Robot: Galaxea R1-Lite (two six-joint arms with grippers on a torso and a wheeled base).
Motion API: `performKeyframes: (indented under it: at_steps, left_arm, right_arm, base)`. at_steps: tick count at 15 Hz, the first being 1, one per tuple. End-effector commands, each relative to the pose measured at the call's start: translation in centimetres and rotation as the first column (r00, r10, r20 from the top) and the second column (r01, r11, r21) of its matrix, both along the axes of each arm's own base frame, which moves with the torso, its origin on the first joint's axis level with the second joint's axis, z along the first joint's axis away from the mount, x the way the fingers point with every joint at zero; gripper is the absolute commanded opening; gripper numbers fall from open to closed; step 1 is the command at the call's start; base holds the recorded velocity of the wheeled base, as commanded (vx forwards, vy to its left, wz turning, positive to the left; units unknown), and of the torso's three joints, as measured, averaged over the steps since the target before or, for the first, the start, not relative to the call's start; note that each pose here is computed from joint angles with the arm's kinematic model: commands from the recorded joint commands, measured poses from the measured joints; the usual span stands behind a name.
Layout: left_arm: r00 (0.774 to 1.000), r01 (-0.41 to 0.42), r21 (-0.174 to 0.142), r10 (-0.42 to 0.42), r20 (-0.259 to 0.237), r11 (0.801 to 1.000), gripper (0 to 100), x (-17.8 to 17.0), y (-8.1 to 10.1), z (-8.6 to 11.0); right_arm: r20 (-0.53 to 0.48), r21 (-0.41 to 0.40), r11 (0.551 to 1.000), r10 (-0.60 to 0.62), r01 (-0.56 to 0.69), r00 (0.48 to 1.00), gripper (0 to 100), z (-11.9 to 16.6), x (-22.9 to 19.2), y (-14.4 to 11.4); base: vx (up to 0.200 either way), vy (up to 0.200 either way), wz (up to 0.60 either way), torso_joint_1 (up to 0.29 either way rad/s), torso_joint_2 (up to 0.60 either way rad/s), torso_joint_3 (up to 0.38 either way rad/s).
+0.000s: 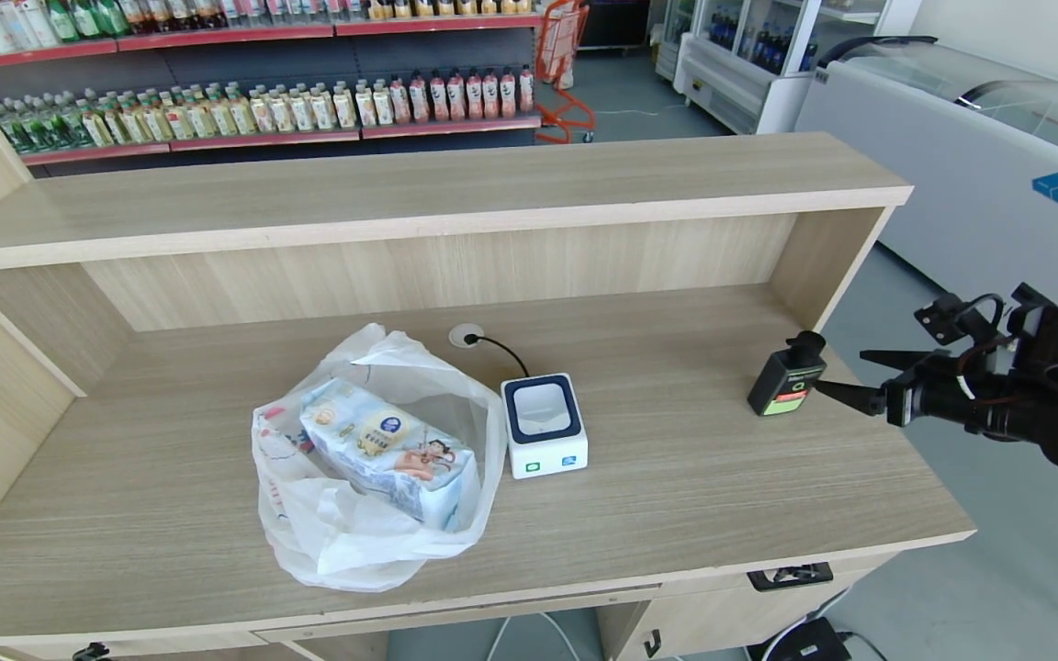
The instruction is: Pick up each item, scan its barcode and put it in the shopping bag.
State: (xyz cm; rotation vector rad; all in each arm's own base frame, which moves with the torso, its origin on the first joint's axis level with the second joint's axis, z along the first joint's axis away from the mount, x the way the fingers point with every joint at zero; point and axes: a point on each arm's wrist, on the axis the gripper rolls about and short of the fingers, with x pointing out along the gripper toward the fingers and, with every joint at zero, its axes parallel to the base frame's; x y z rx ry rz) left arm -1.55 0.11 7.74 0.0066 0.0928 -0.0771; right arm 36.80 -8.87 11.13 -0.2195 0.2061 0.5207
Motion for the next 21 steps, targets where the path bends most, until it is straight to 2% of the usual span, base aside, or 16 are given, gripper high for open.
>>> performKeyframes:
  at_steps: [1, 11, 12, 21]
  left_arm:
    - [1.000, 0.000, 0.000, 0.000, -0.001, 1.000, 100, 0.0, 0.0, 0.0]
    - [1.000, 0.000, 0.000, 0.000, -0.001, 1.000, 100, 0.0, 0.0, 0.0]
    - [1.000, 0.000, 0.000, 0.000, -0.001, 1.000, 100, 0.0, 0.0, 0.0]
    - [1.000, 0.000, 0.000, 0.000, -0.001, 1.000, 100, 0.0, 0.0, 0.0]
  right_arm:
    - [-0.001, 0.000, 1.000, 0.008, -0.008, 1.000, 100, -0.3, 0.5, 0.2]
    - [0.006, 0.015, 0.996, 0.088, -0.088, 0.996, 100, -1.0, 1.9, 1.1]
    - [0.006, 0.015, 0.996, 0.091, -0.091, 0.996, 0, -0.9, 1.9, 1.2]
    - [0.006, 0.017, 0.993, 0.113, -0.113, 0.994, 0, -1.1, 2.1, 1.8]
  base:
    - [0.000, 0.000, 0.00, 0.000, 0.00, 0.000]
    - [0.000, 0.000, 0.00, 0.000, 0.00, 0.000]
    - [0.000, 0.000, 0.00, 0.000, 0.00, 0.000]
    - [0.000, 0.000, 0.00, 0.000, 0.00, 0.000]
